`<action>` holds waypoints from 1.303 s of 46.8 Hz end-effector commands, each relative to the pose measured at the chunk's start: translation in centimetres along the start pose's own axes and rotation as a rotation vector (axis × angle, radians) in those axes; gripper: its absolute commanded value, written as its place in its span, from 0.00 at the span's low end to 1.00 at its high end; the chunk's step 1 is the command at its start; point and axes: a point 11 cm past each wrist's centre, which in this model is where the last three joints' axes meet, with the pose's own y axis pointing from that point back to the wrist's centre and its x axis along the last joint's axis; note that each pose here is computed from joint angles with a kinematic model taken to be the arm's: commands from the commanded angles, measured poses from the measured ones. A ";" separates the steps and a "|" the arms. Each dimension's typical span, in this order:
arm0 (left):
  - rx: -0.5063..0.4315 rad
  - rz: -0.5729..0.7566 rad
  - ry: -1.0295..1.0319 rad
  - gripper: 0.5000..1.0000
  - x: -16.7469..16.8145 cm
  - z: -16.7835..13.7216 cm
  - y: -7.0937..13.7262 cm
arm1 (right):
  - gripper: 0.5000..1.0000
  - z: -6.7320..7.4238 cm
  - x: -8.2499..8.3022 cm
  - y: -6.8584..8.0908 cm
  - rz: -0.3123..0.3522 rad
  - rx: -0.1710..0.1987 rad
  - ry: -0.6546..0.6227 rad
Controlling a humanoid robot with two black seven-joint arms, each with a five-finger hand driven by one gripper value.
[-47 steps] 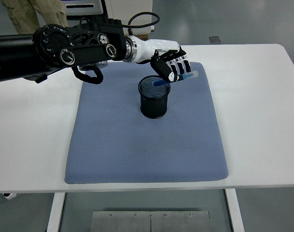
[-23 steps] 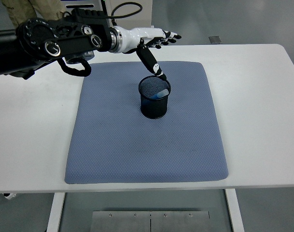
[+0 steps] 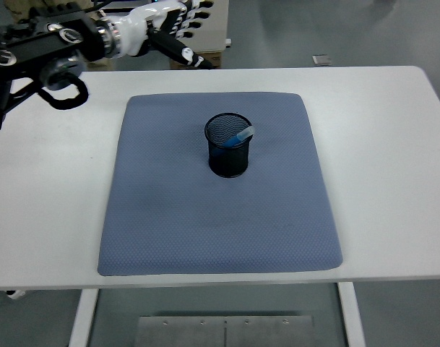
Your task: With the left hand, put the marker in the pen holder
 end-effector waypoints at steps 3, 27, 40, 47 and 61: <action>-0.015 0.081 0.122 1.00 2.1 -2.2 1.0 | 1.00 0.0 0.0 0.0 0.000 0.000 0.000; -0.049 0.316 0.542 1.00 7.9 -10.9 7.3 | 1.00 0.0 0.0 0.0 0.000 0.000 0.000; -0.149 0.400 0.761 1.00 9.2 -12.4 9.0 | 1.00 0.0 0.0 0.0 0.000 0.000 0.000; -0.138 0.416 0.806 1.00 8.8 -14.1 9.5 | 1.00 0.0 0.0 0.0 0.000 0.000 0.000; -0.138 0.405 0.819 1.00 8.2 -14.3 9.2 | 1.00 0.1 -0.1 0.0 -0.003 -0.003 0.001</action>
